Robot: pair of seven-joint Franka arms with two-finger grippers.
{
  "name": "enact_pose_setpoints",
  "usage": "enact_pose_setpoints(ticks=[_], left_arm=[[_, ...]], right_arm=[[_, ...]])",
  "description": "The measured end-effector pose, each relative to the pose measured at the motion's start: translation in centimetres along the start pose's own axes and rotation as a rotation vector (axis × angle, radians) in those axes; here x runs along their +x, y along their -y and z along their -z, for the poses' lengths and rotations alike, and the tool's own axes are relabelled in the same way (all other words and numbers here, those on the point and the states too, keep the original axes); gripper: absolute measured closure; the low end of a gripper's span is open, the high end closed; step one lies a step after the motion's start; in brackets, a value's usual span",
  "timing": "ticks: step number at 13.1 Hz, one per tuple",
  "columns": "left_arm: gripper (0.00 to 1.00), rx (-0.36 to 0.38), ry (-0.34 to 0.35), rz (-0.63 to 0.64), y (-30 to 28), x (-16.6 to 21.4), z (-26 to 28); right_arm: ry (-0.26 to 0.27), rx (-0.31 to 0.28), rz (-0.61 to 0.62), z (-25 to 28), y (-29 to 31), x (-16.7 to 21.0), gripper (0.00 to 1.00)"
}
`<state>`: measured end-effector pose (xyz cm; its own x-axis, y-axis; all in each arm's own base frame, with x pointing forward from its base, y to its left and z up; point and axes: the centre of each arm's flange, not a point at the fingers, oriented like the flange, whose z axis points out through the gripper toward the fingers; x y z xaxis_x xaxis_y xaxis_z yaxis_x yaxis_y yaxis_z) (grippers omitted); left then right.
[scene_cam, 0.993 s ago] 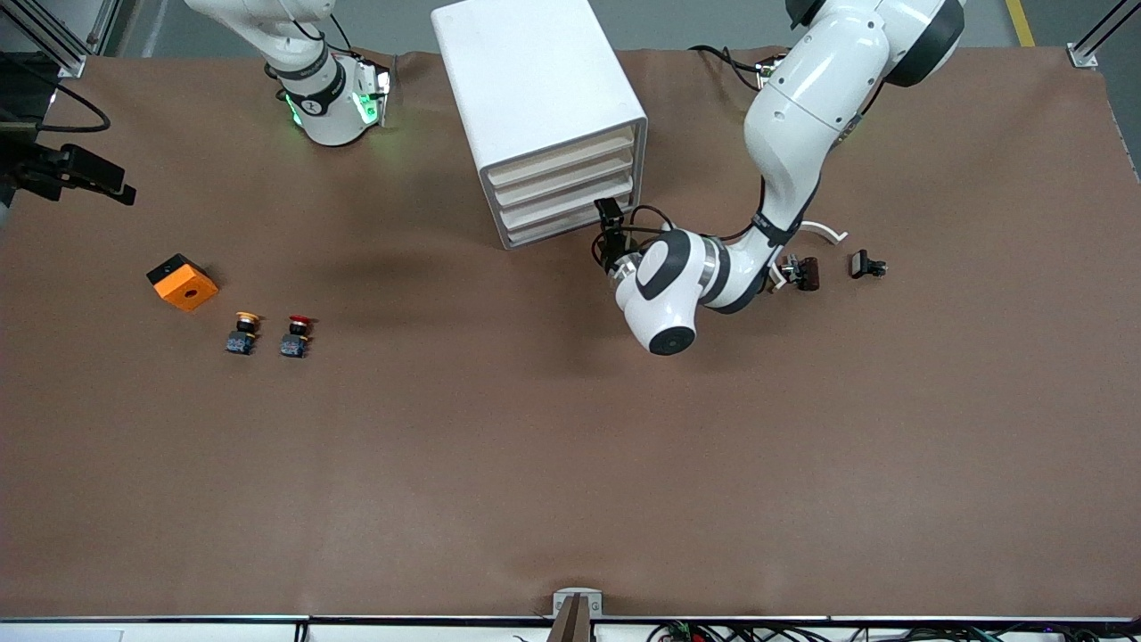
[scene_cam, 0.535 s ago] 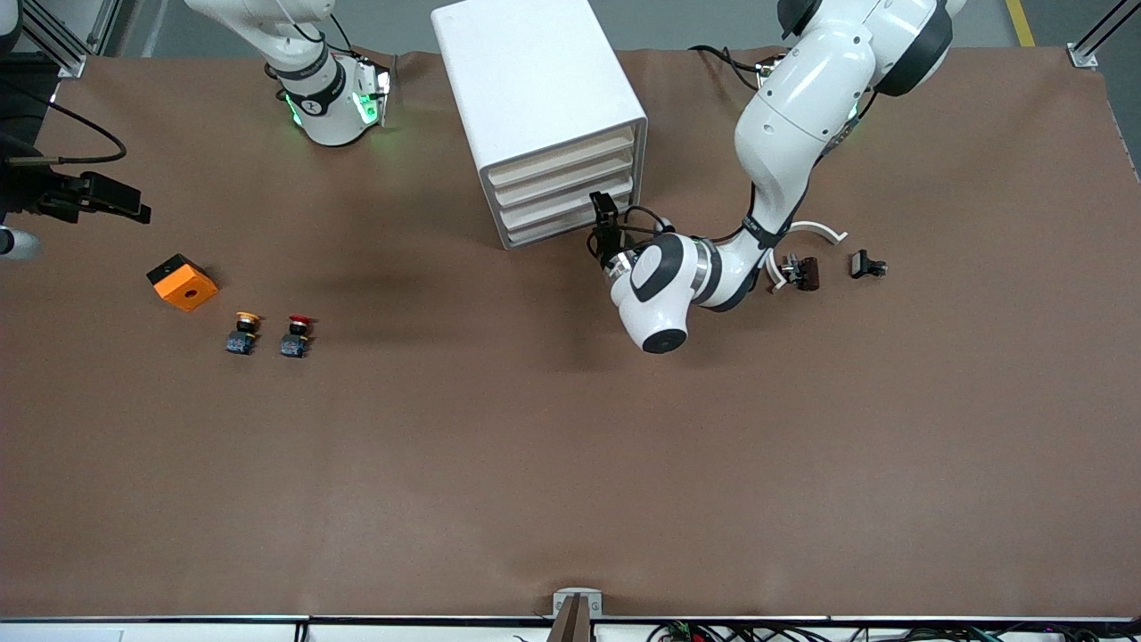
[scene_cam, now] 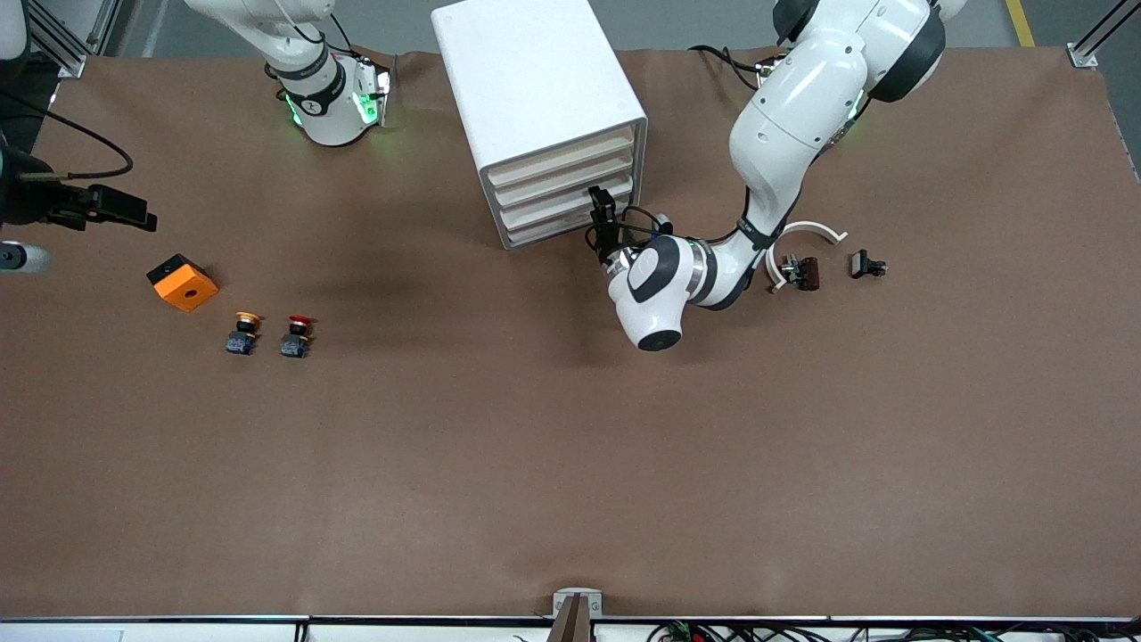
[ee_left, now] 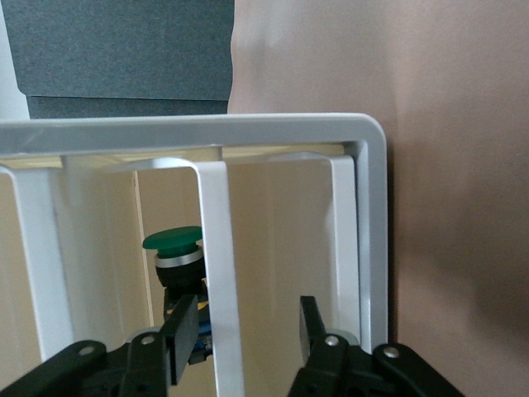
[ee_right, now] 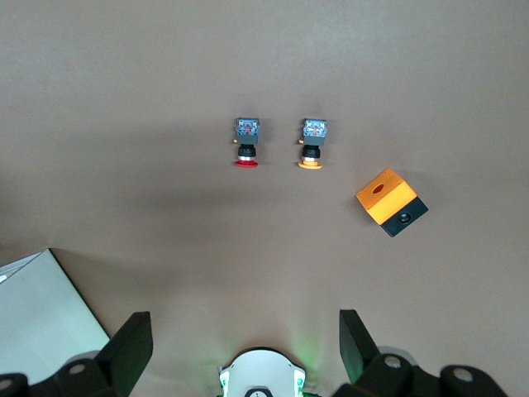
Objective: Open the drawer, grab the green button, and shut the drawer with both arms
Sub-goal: 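Pull the drawer open with the left gripper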
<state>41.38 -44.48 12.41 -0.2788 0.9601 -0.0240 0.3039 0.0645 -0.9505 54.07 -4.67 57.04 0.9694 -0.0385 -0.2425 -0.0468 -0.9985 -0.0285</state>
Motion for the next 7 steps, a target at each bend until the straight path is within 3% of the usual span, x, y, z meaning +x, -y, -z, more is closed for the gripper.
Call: enact_pose_setpoints(ticks=[1, 4, 5, 7], left_arm=[[0.45, 0.006, 0.001, 0.000, -0.02, -0.14, -0.31], [0.82, 0.021, -0.010, -0.006, 0.44, -0.64, -1.07], [0.90, 0.030, -0.013, 0.001, 0.63, -0.67, -1.02], [0.90, 0.028, -0.006, 0.008, 0.50, -0.48, -0.54]], right_arm=[[0.015, 0.001, -0.003, -0.69, -0.17, 0.53, 0.00], [0.025, 0.002, -0.007, -1.20, -0.30, 0.97, 0.00], [0.021, 0.001, -0.007, -1.03, -0.32, 0.97, 0.00], [0.014, -0.003, -0.011, -0.77, -0.50, 0.96, 0.00]])
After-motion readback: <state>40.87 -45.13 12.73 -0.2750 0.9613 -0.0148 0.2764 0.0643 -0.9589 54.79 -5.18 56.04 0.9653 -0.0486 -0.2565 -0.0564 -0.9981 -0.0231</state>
